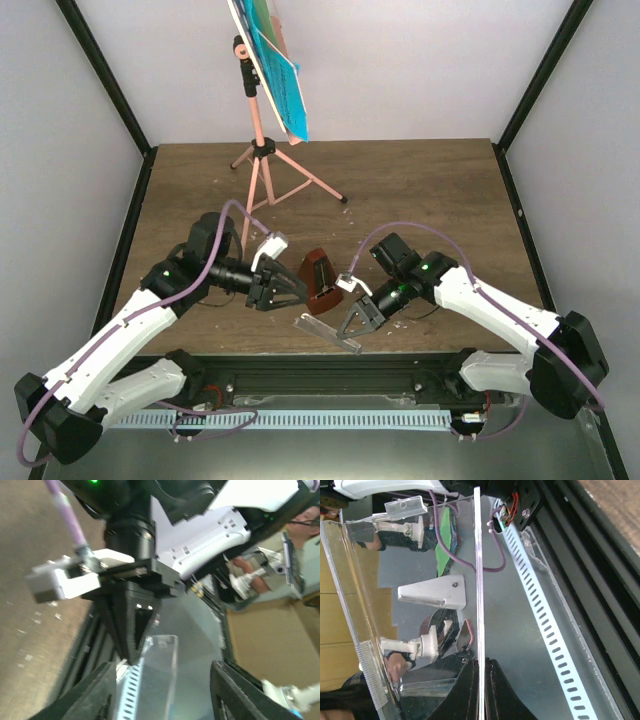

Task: Pack up the instrument practice props

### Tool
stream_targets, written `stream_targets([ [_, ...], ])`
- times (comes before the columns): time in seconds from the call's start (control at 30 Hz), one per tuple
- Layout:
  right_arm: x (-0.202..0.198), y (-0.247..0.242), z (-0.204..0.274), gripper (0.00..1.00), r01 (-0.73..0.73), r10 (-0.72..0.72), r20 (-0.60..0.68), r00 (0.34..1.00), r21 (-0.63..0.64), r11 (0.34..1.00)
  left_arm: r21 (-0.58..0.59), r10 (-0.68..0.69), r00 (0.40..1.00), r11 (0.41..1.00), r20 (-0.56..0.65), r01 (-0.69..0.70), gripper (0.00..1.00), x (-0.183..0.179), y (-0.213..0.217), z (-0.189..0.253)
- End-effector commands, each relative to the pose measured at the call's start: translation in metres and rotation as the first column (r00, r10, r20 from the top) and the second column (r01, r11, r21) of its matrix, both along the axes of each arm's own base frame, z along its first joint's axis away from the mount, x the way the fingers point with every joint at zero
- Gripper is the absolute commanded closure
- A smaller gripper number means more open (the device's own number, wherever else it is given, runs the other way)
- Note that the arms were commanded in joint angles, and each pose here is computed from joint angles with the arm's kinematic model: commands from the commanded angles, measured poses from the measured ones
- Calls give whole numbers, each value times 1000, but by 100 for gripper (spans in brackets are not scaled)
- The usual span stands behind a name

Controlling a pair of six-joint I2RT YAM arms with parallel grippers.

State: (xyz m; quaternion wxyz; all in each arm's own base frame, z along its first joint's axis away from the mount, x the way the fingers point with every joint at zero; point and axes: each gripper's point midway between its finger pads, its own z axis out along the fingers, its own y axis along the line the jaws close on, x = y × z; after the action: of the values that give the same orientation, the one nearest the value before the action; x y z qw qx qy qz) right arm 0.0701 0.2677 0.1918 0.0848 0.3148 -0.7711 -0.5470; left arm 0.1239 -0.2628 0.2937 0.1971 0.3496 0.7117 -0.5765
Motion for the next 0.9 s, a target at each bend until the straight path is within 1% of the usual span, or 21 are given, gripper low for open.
stream_targets([
  [0.0, -11, 6, 12, 99, -68, 73, -41, 996, 109, 992, -27, -162, 987, 986, -12, 162, 51, -31, -6, -6],
  [0.1, -13, 9, 16, 99, -83, 93, -64, 994, 141, 986, -5, -215, 976, 977, -47, 215, 57, -40, -8, -17],
  [0.2, -12, 10, 18, 99, -85, 94, -60, 994, 146, 986, 32, -252, 964, 966, -88, 256, 58, -48, -6, -30],
  [0.33, -10, 12, 16, 99, -82, 92, -70, 993, 139, 987, 0, -306, 943, 951, -134, 309, 59, -58, -7, -33],
  [0.6, -9, 13, 11, 99, -81, 92, -80, 993, 126, 989, -23, -335, 931, 942, -144, 336, 69, -64, -5, -30],
  [0.77, -8, 13, 8, 99, -72, 82, -90, 993, 107, 992, -32, -354, 923, 935, -147, 354, 83, -72, -4, -31],
  [0.87, -8, 13, 8, 99, -70, 79, -92, 993, 98, 993, -34, -365, 920, 931, -144, 364, 85, -76, -4, -30],
])
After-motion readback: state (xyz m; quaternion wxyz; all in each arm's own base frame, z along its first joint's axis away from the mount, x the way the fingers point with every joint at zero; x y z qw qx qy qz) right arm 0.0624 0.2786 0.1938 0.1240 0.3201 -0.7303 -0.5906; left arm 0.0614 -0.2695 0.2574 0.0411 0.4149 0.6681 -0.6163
